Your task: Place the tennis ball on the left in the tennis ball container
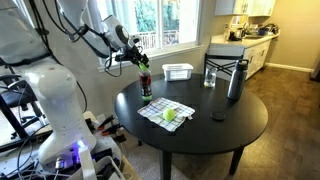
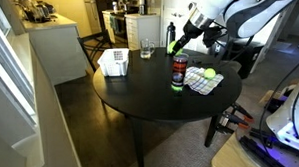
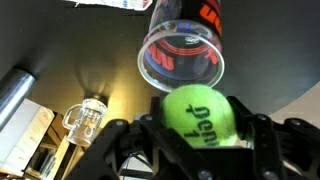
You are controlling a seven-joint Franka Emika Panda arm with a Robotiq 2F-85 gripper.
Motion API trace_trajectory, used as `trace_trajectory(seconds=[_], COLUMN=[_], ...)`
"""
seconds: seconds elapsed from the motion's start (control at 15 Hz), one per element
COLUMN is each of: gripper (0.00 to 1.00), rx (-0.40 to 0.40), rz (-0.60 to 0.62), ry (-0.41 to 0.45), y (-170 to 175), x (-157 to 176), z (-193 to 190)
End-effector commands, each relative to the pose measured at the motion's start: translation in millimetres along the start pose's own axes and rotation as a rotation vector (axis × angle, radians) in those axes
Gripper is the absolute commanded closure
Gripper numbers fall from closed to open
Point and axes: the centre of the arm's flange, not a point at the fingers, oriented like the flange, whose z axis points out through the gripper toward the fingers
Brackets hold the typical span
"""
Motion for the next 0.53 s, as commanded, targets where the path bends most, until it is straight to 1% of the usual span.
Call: trace_trajectory(seconds=[0.0, 0.2, 0.47], gripper=[0.59, 0.59, 0.59], rx=[0.001, -0.005, -0.01], rz=[0.008, 0.013, 0.038], ry=[0.035, 0.042, 0.025], y=[-7.3, -5.7, -1.8], x=[-13.2, -13.4, -13.2], z=[-22.3, -26.7, -25.4])
